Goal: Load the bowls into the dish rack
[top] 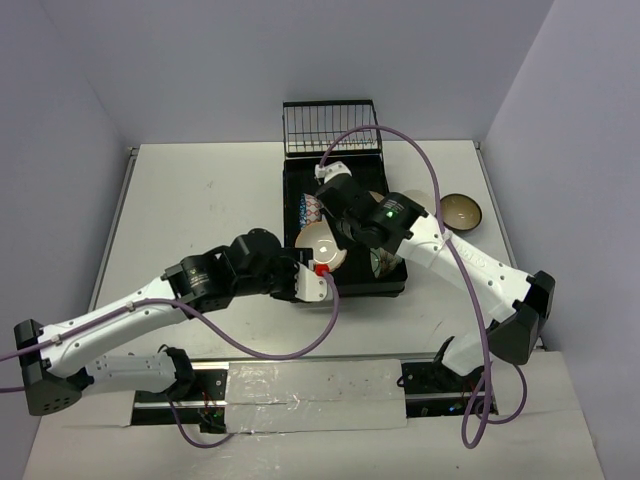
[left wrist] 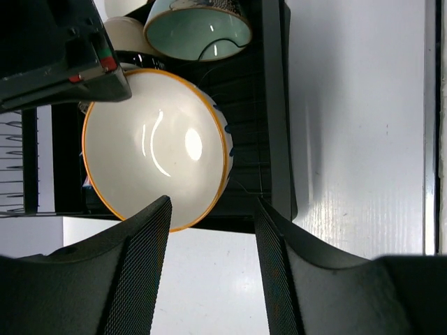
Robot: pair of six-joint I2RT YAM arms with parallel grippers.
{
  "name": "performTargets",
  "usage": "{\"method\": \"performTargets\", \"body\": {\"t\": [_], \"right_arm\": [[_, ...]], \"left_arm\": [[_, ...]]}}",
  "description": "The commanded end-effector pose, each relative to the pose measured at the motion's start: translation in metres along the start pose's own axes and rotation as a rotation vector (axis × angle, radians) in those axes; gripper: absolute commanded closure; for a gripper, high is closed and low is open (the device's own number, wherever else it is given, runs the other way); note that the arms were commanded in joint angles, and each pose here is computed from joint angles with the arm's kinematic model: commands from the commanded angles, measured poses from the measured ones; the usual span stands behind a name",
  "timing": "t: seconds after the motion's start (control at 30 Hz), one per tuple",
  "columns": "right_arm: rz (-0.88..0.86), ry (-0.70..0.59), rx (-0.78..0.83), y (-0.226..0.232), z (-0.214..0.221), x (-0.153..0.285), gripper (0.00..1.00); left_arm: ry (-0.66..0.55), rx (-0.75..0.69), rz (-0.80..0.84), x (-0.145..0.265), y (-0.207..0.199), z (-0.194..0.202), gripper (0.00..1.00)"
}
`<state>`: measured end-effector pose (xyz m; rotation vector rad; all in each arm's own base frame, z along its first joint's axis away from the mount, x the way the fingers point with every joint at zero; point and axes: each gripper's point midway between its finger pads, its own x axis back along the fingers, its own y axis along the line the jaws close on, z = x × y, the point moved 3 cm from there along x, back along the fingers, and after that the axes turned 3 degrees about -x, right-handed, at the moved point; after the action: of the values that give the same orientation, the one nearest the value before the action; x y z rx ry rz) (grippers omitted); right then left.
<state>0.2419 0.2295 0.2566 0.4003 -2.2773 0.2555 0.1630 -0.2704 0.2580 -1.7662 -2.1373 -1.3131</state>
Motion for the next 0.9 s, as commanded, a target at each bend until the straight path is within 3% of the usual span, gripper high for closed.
{"method": "performTargets", "body": {"t": [0.0,0.53,0.87], "right_arm": [[0.009,-0.077,-0.01,-0.004,-0.014,0.012,1.0],[-0.067,-0.08,0.03,0.004,-0.005,0.018,1.0],[-0.154,-0.085,0.058,0.012,-0.001,0.024,1.0]], "left_arm": [[0.006,0.016,-0.006,0.001,0.008,-0.002,0.44],[0.067,0.004,0.031,-0.018,0.012,0.019,0.48],[0.002,-0.014,0.131,-0.022,-0.003,0.012,0.52]]}}
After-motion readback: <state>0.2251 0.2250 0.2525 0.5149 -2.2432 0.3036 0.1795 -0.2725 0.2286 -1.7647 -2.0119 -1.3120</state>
